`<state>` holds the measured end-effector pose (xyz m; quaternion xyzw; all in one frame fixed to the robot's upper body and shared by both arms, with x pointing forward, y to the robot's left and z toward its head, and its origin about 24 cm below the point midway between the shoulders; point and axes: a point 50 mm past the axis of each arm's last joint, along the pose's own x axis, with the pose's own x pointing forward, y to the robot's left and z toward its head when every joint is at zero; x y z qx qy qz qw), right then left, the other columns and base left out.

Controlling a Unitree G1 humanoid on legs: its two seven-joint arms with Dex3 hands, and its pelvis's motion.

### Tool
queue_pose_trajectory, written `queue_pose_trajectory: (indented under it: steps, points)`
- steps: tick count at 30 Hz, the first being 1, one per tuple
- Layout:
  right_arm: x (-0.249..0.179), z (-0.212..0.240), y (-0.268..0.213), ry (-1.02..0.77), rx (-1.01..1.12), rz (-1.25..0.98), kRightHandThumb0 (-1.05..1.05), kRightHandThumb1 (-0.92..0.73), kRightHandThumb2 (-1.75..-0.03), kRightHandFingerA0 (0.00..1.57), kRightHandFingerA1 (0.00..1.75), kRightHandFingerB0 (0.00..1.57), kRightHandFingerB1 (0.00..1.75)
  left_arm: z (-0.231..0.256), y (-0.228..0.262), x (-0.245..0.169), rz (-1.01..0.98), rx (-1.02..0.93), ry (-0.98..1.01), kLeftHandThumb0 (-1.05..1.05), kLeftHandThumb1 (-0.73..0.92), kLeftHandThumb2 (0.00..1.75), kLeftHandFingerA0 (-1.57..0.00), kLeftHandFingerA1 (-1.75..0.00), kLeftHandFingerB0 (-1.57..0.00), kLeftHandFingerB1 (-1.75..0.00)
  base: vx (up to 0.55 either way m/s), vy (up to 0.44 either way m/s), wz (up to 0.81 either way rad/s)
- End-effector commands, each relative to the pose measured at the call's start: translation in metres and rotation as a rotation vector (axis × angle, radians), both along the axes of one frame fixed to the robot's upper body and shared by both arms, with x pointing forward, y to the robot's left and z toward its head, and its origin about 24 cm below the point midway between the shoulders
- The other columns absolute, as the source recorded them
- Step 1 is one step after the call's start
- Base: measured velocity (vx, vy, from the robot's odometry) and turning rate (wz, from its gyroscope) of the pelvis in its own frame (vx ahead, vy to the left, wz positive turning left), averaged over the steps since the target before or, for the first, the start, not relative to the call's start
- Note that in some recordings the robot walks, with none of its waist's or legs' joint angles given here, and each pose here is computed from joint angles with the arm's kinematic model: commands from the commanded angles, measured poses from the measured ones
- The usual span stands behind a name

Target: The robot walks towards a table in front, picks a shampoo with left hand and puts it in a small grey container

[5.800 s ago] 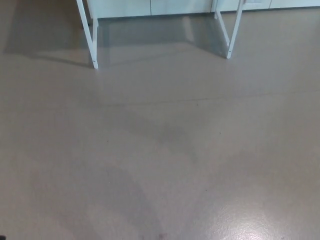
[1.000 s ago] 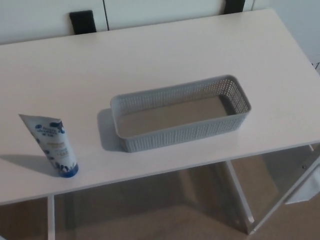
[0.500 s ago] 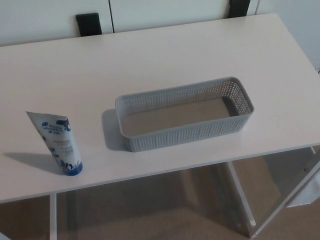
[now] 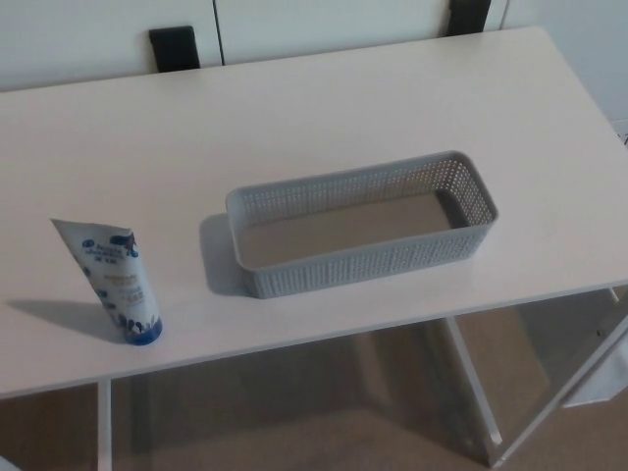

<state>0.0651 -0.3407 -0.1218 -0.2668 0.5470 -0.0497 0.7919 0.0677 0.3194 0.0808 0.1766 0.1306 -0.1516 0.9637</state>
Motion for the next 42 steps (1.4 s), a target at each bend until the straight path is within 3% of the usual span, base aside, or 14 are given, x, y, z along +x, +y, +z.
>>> queue_pose_trajectory:
  steps: [1, 11, 12, 14, 18, 19, 28, 32, 33, 35, 36, 39, 40, 42]
  points:
    - [-0.006, 0.002, -0.006, 0.015, -0.020, -0.006, -0.29, -0.71, -0.60, 0.72, 0.47, 0.53, 0.39, 0.075, -0.022, 0.047, -0.122, -0.354, -0.415, -0.62, 0.39, 0.70, 0.00, -0.02, 0.00, 0.00, 0.00, 0.000, 0.00]
    - [-0.014, 0.003, -0.008, 0.034, -0.023, -0.009, -0.29, -0.72, -0.61, 0.70, 0.47, 0.51, 0.39, 0.042, -0.006, 0.099, 0.045, -0.275, -0.315, -0.67, 0.40, 0.73, 0.00, -0.08, 0.00, 0.00, 0.00, 0.000, 0.00]
    - [-0.016, 0.002, -0.008, 0.038, -0.025, -0.014, -0.37, -0.62, -0.79, 0.66, 0.57, 0.49, 0.50, 0.038, -0.005, 0.102, 0.065, -0.291, -0.293, -0.63, 0.37, 0.70, 0.00, -0.06, 0.00, 0.00, 0.00, 0.000, 0.00]
    - [-0.016, 0.002, -0.008, 0.041, -0.028, -0.017, -0.28, -0.72, -0.61, 0.68, 0.46, 0.53, 0.40, 0.032, -0.003, 0.108, 0.100, -0.319, -0.259, -0.61, 0.34, 0.67, 0.00, -0.06, 0.00, 0.00, 0.00, 0.000, 0.00]
    - [-0.016, 0.002, -0.008, 0.041, -0.012, -0.029, -0.30, -0.72, -0.61, 0.67, 0.45, 0.51, 0.39, 0.020, 0.001, 0.121, 0.139, -0.315, -0.196, -0.67, 0.38, 0.71, 0.00, -0.07, 0.00, 0.00, 0.00, 0.000, 0.00]
    - [-0.017, 0.002, -0.009, 0.037, -0.012, -0.026, -0.37, -0.62, -0.79, 0.61, 0.55, 0.47, 0.49, 0.015, 0.001, 0.126, 0.151, -0.313, -0.172, -0.68, 0.39, 0.72, 0.00, -0.06, 0.00, 0.00, 0.00, 0.000, 0.00]
    - [-0.017, 0.003, -0.010, 0.029, -0.012, -0.034, -0.37, -0.62, -0.79, 0.62, 0.55, 0.47, 0.49, -0.008, -0.004, 0.143, 0.155, -0.304, -0.061, -0.54, 0.43, 0.65, 0.00, 0.00, 0.00, 0.00, 0.00, 0.000, 0.00]
    - [-0.016, 0.003, -0.010, 0.029, -0.015, -0.035, -0.29, -0.71, -0.61, 0.68, 0.45, 0.51, 0.39, -0.025, -0.006, 0.149, 0.164, -0.305, 0.011, -0.58, 0.47, 0.55, 0.00, 0.00, 0.00, 0.00, 0.00, 0.000, 0.00]
    - [-0.015, 0.004, -0.011, 0.031, -0.023, -0.024, -0.37, -0.62, -0.79, 0.62, 0.55, 0.48, 0.49, -0.027, -0.006, 0.151, 0.161, -0.308, 0.022, -0.59, 0.47, 0.55, 0.00, -0.01, 0.00, 0.00, 0.00, 0.000, 0.00]
    - [-0.016, 0.004, -0.010, 0.028, -0.020, -0.030, -0.29, -0.72, -0.61, 0.68, 0.46, 0.50, 0.39, -0.033, -0.006, 0.153, 0.173, -0.310, 0.049, -0.70, 0.40, 0.74, 0.00, -0.06, 0.00, 0.00, 0.00, 0.000, 0.00]
    - [-0.017, 0.003, -0.010, 0.038, -0.029, -0.020, -0.29, -0.73, -0.61, 0.68, 0.45, 0.51, 0.39, -0.036, -0.006, 0.154, 0.176, -0.313, 0.058, -0.60, 0.46, 0.54, 0.00, -0.02, 0.00, 0.00, 0.00, 0.000, 0.00]
    - [-0.017, 0.003, -0.011, 0.035, -0.024, -0.031, -0.29, -0.73, -0.61, 0.67, 0.45, 0.51, 0.39, -0.042, -0.007, 0.157, 0.184, -0.312, 0.084, -0.57, 0.45, 0.54, 0.00, -0.02, 0.00, 0.00, 0.00, 0.000, 0.00]
    - [-0.017, 0.003, -0.010, 0.032, -0.019, -0.037, -0.37, -0.62, -0.80, 0.63, 0.55, 0.48, 0.49, -0.044, -0.007, 0.159, 0.185, -0.301, 0.091, -0.57, 0.45, 0.54, 0.00, -0.03, 0.00, 0.00, 0.00, 0.000, 0.00]
    - [-0.018, 0.003, -0.009, 0.033, -0.019, -0.038, -0.30, -0.72, -0.61, 0.68, 0.45, 0.51, 0.39, -0.045, -0.007, 0.159, 0.187, -0.294, 0.096, -0.57, 0.44, 0.54, 0.00, -0.05, 0.00, 0.00, 0.00, 0.000, 0.00]
